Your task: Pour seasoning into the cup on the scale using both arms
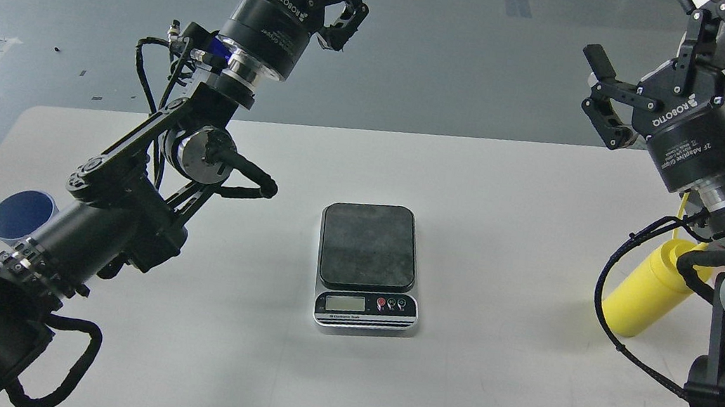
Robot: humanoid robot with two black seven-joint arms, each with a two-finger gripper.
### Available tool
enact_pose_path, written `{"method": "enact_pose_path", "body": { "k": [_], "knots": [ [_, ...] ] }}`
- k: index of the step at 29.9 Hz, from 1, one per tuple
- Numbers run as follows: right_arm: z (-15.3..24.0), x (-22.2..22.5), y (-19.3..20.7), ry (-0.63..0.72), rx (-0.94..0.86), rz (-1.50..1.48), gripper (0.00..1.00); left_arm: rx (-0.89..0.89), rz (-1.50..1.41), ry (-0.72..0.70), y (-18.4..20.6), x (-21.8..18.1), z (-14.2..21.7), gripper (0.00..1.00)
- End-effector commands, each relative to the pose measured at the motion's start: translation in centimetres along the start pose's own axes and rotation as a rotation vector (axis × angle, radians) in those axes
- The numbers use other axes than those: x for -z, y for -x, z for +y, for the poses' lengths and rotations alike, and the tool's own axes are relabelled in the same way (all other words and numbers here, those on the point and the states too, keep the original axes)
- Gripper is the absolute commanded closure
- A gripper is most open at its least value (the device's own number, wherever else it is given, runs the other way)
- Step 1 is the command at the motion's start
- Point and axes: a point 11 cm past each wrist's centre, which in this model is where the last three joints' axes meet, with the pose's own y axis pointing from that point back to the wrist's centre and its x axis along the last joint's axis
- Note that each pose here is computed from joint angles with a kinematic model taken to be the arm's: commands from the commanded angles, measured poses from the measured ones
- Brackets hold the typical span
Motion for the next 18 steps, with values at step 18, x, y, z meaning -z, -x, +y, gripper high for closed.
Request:
{"method": "enact_pose_path", "body": {
  "k": [18],
  "knots": [
    [0.17, -0.12, -0.08, 0.003, -0.004, -0.002, 0.0, 0.003, 0.003, -0.004, 0.2, 0.24, -0.09, 0.02]
  ]
}}
